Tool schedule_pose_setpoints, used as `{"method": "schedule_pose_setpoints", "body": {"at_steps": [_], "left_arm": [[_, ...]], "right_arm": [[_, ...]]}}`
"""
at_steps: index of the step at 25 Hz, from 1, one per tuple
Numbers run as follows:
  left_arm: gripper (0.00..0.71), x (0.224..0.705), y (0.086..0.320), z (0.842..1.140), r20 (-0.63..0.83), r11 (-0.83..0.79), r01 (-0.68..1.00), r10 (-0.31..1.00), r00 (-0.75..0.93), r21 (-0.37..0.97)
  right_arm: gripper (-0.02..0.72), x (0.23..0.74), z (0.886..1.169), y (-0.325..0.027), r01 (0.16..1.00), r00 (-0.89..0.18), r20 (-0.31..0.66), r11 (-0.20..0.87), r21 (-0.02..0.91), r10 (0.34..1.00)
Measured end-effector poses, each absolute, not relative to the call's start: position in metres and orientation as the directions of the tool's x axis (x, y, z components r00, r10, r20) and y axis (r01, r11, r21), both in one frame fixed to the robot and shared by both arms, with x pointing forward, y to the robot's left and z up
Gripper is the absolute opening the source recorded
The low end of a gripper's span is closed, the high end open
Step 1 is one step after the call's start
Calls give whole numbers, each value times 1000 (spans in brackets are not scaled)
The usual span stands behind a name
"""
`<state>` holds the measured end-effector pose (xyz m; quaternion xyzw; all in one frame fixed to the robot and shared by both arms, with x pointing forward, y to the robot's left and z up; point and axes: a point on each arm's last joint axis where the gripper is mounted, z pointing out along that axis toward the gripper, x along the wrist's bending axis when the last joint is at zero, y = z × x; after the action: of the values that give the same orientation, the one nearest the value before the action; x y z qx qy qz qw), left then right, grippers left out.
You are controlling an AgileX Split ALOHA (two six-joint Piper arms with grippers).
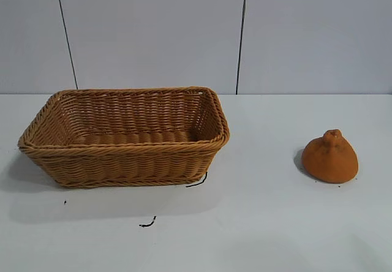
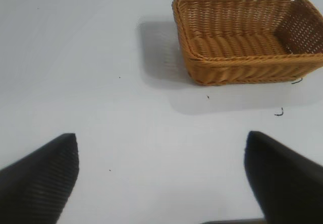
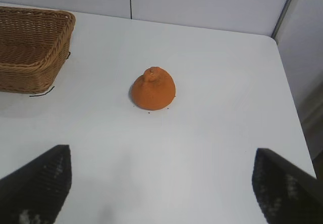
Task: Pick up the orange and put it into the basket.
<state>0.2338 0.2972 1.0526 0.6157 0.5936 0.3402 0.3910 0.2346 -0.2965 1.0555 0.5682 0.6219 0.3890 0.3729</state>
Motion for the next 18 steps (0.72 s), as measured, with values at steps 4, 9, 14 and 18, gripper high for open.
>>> {"method": "schedule_pose_setpoints", "body": {"at_steps": [4, 9, 14, 18], "left_arm": [[639, 234, 297, 1053, -45, 10, 465, 997, 64, 885], [639, 234, 297, 1053, -45, 10, 466, 997, 64, 885], [639, 234, 297, 1052, -46, 11, 467, 997, 64, 884], [639, 234, 297, 1053, -46, 11, 466, 997, 64, 885]], "right_arm": [[695, 235, 1055, -297, 417, -76, -23, 52, 908, 997], [695, 244, 1063, -298, 459, -66, -38, 64, 886, 997], [695, 295, 1086, -296, 651, -48, -3, 34, 759, 999], [695, 351, 1103, -293, 778, -18, 35, -8, 628, 999]]}}
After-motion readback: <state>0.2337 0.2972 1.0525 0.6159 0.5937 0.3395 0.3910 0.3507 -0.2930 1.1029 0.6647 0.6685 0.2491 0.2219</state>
